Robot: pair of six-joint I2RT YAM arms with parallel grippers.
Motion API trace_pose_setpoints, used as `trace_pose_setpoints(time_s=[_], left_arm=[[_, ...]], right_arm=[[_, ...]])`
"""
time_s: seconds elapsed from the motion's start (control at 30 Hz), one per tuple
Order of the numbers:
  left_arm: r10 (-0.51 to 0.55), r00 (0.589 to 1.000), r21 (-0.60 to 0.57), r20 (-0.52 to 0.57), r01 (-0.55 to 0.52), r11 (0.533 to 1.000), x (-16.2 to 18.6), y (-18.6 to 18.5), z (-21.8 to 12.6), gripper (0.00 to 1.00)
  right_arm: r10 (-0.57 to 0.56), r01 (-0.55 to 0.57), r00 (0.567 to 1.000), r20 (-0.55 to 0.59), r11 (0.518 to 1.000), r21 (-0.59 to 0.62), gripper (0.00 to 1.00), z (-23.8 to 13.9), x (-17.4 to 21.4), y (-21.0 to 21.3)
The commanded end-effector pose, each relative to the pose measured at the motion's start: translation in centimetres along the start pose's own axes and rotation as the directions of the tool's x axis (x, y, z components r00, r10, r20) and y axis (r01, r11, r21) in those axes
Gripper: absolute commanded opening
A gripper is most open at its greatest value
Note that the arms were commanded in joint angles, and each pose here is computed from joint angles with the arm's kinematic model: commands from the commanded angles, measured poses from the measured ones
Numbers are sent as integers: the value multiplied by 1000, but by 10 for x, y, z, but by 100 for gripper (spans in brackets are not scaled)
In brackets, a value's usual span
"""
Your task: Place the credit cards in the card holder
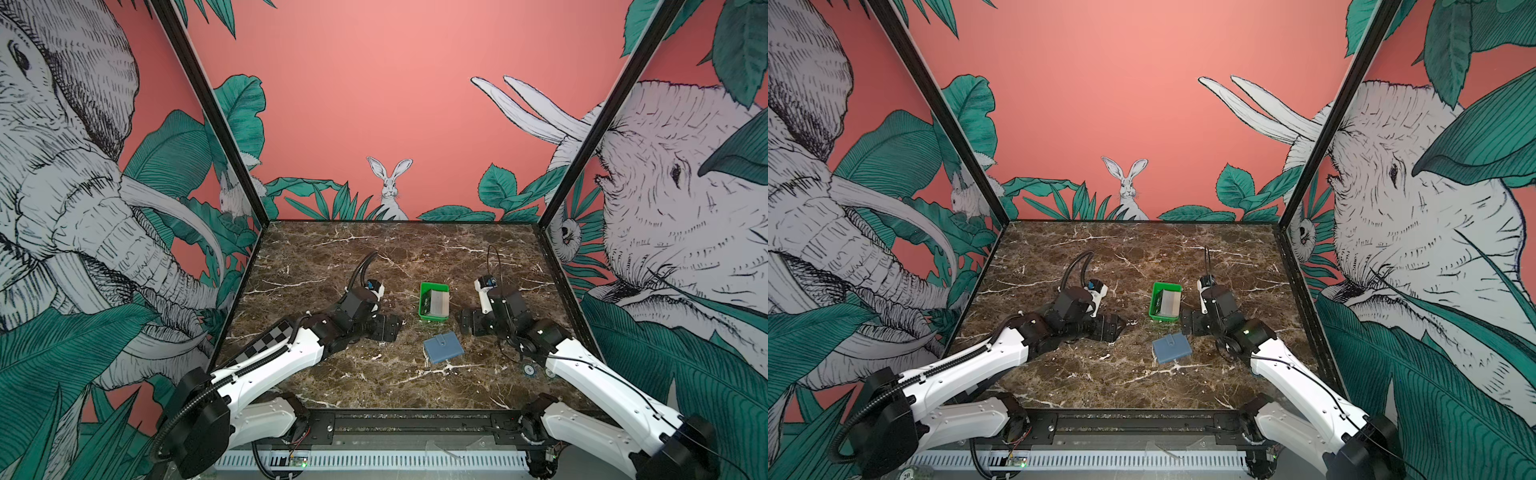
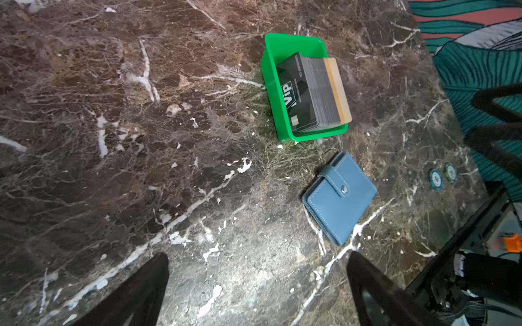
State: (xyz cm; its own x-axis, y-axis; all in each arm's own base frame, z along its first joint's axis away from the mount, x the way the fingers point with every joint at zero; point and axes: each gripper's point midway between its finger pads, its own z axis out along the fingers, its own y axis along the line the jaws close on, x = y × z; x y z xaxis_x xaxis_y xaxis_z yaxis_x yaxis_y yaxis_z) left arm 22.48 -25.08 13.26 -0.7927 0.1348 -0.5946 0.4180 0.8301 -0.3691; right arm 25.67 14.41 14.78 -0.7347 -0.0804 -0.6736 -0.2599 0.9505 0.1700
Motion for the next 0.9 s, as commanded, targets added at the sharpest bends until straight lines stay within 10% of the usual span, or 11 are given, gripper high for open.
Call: trace_pose_setpoints(time_s=[0.0,0.87], left_arm=[[22,999,-2,47,-22,1000,-13,-9,0,93],[-80,997,143,21,76,987,5,-41,39,93]], right_arm=[[22,-23,999,-43,1000,-20,97,8,15,3],[144,-187,944,-296,975,-121,81,44,94,25]])
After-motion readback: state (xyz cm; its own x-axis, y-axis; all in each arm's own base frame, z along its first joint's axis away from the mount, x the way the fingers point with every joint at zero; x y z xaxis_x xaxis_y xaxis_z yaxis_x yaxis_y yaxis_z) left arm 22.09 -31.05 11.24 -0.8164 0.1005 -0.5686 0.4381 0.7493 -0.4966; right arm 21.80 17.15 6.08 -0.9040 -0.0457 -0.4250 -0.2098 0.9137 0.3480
